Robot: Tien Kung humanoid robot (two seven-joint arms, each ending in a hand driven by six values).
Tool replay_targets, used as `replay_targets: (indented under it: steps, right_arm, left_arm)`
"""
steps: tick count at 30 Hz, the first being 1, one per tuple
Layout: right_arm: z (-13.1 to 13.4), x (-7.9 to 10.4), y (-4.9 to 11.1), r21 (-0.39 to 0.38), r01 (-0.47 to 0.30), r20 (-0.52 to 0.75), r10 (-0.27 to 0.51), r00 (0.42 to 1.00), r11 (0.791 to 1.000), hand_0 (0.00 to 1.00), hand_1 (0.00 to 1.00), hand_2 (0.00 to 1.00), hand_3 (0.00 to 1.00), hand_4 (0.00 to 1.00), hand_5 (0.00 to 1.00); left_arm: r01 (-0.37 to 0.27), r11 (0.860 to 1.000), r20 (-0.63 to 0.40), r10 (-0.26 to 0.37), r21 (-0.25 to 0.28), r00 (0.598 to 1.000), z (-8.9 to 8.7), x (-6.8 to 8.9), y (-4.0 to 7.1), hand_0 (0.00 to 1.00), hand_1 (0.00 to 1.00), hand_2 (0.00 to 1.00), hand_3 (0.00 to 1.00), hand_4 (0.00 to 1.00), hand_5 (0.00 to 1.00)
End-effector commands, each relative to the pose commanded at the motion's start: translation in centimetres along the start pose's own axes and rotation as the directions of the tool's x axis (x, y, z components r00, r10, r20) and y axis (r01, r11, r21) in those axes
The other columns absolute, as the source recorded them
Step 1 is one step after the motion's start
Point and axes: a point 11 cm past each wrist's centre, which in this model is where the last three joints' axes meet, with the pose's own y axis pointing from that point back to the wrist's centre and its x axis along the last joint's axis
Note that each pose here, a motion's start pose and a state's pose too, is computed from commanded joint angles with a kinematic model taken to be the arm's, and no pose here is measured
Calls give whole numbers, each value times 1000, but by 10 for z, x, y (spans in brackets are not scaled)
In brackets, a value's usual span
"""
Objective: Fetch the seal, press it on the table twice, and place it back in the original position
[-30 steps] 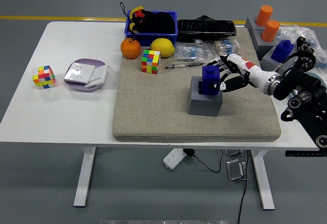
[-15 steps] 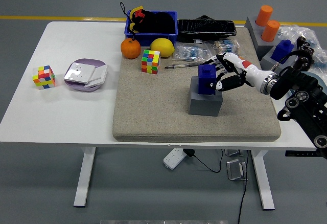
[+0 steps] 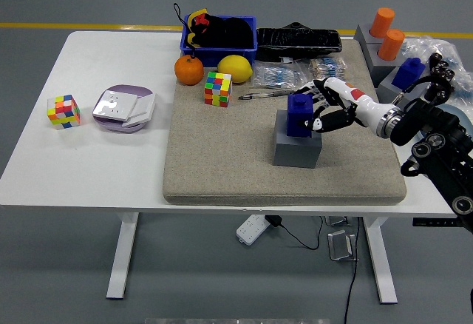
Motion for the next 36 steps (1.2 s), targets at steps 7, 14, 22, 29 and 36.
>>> replay_targets:
  steps: [7,14,22,29,36]
  right_arm:
    - [3,1,1,-7,-1,0,1,1000,1000,459,350,339,431,761,2]
    - [6,0,2,-14,-3,5,3,1000,1000,459,349,339,431,761,2]
    - [7,-1,2,-12,-1,11,1,1000,1000,459,355,344,436,757,2]
    - [5,-5,2,-1,7,22,-7,1000,1000,467,396,392,496,698,2]
    - [1,-7,0,18,7,33,-7,999,1000,472,420,411,506,695,2]
  left_arm:
    - [1,1000,0,-1,3,1000,-1,-1,0,816,816,788,838,796,394]
    - [3,1000,-1,-3,0,1000,0,-1,0,816,816,788,838,796,394]
    - [2,1000,-1,-2,2,1000,-1,-2,0,815,816,788,838,796,394]
    - [4,1000,-1,-4,1,1000,-1,-2,-1,815,816,788,837,795,394]
    - [5,1000,-1,-5,1,1000,-1,-3,-1,816,816,788,838,795,394]
